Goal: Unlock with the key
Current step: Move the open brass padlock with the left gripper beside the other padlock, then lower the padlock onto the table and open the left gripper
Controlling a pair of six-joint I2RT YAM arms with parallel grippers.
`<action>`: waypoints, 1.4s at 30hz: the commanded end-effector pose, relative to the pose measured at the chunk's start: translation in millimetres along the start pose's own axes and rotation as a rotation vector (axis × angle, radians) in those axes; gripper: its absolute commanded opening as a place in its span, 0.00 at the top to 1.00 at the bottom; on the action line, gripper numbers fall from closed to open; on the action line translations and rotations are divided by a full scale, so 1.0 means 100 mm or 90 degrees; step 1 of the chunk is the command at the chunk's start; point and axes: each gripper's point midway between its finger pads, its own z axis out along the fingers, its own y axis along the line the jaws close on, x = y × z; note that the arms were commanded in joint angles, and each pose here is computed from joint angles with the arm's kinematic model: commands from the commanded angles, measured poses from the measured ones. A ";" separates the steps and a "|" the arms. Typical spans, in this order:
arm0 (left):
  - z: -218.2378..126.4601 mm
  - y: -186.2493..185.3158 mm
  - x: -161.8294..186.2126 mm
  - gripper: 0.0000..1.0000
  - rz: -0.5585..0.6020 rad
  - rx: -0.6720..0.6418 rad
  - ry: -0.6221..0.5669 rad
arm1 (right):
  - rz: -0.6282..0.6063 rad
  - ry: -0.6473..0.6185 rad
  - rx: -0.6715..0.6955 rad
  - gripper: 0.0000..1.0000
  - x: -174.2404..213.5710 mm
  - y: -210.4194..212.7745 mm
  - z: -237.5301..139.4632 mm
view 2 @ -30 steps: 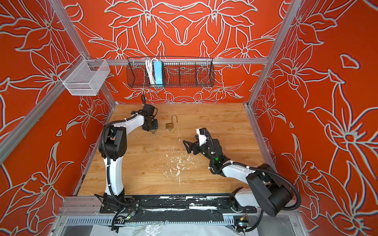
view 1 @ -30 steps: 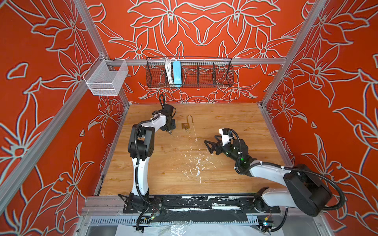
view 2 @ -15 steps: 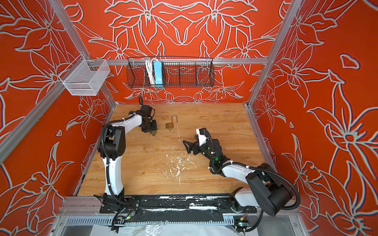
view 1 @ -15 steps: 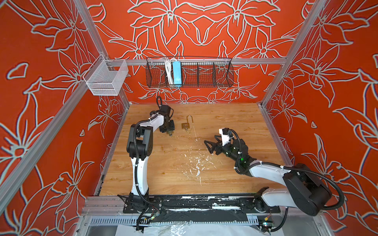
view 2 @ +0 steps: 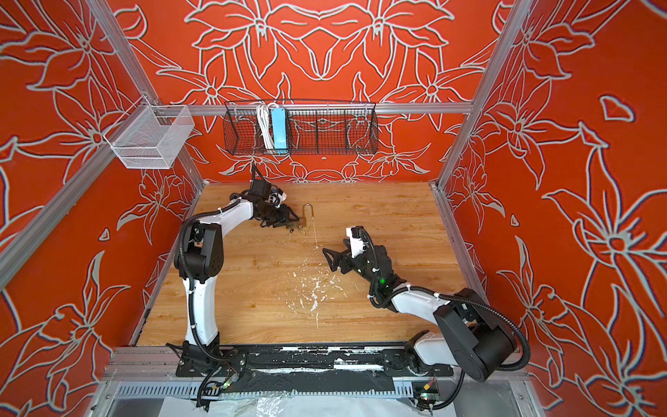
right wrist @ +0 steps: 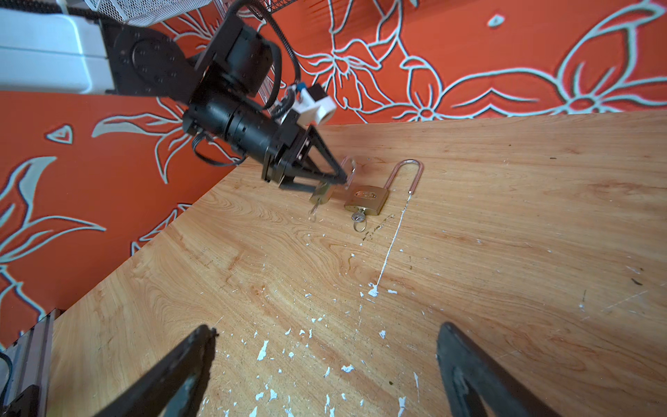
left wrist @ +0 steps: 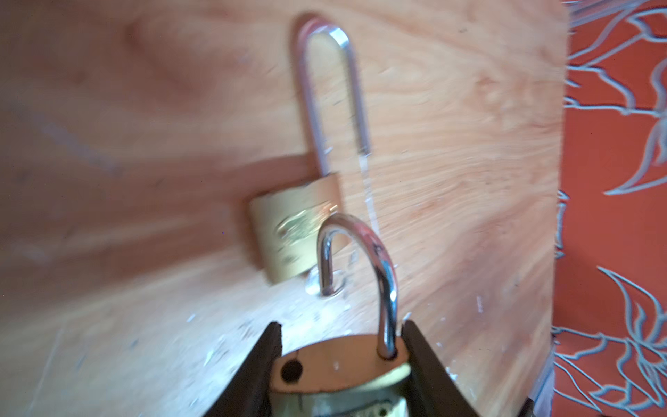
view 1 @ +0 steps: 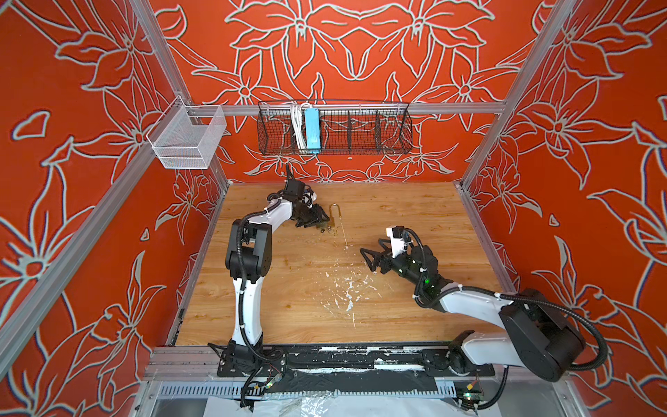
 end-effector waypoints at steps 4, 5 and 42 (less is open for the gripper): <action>0.11 0.04 0.11 1.00 0.002 0.026 0.083 | -0.006 -0.003 -0.018 0.02 0.00 0.04 0.01; 0.11 0.08 0.10 1.00 -0.006 0.016 0.081 | -0.006 -0.002 -0.017 0.02 0.00 0.04 0.01; -0.46 1.55 0.27 1.00 -0.106 -0.485 0.087 | -0.011 -0.003 -0.011 0.02 0.00 0.03 0.00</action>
